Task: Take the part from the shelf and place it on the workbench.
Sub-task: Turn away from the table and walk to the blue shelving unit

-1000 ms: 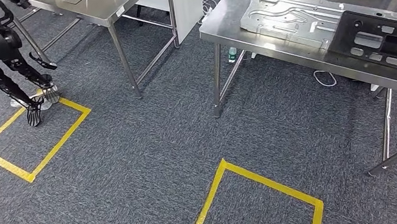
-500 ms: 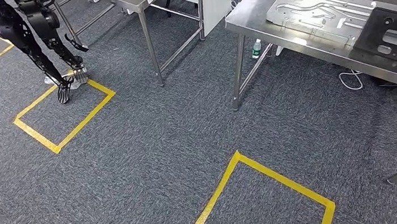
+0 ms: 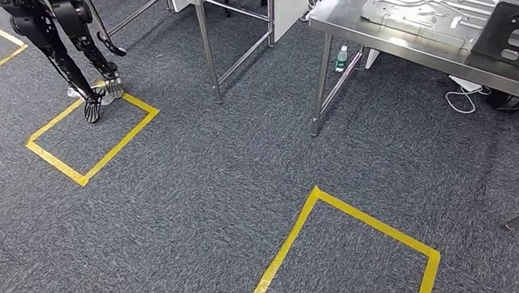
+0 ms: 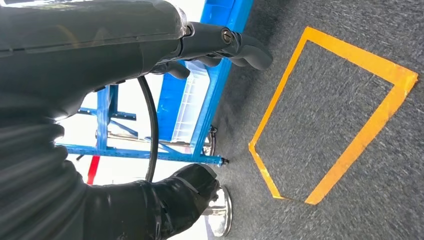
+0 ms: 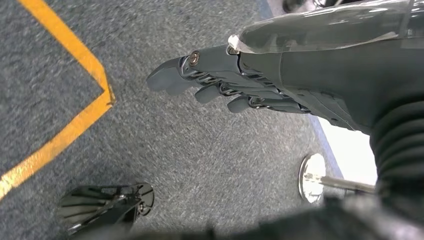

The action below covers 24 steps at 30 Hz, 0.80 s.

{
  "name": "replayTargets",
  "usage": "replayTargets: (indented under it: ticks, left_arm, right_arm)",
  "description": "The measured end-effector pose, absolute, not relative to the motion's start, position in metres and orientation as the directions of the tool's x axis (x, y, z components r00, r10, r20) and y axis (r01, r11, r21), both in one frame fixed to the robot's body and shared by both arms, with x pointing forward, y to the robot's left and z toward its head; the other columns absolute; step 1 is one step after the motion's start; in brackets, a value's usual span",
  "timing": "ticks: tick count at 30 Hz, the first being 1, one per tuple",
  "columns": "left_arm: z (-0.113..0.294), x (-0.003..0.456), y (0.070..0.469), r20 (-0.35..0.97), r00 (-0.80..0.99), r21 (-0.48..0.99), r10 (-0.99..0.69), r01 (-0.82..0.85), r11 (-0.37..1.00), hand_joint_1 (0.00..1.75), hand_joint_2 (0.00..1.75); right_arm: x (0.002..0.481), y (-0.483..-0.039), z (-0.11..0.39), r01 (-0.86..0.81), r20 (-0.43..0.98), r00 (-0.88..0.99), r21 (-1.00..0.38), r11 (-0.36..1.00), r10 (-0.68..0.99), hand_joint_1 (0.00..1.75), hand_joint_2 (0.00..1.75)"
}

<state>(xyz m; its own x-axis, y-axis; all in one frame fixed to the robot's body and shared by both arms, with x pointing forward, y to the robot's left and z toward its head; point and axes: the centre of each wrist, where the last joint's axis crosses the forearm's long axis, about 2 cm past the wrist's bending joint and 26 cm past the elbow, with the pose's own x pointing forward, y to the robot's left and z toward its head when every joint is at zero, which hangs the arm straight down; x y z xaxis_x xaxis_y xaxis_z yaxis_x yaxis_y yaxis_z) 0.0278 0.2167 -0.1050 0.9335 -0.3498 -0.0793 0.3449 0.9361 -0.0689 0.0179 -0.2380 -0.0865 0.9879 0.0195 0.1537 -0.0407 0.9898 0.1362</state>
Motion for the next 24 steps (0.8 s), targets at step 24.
replayTargets:
  ticks: [24]
  left_arm:
    - [-0.106, 0.029, 0.220, -0.079, 0.933, -0.070, -0.352, 0.347, 0.935, 0.00, 1.75]
  right_arm:
    - [0.016, -0.235, -0.075, -0.083, 0.188, 0.981, 0.148, 0.986, 0.054, 0.00, 0.00]
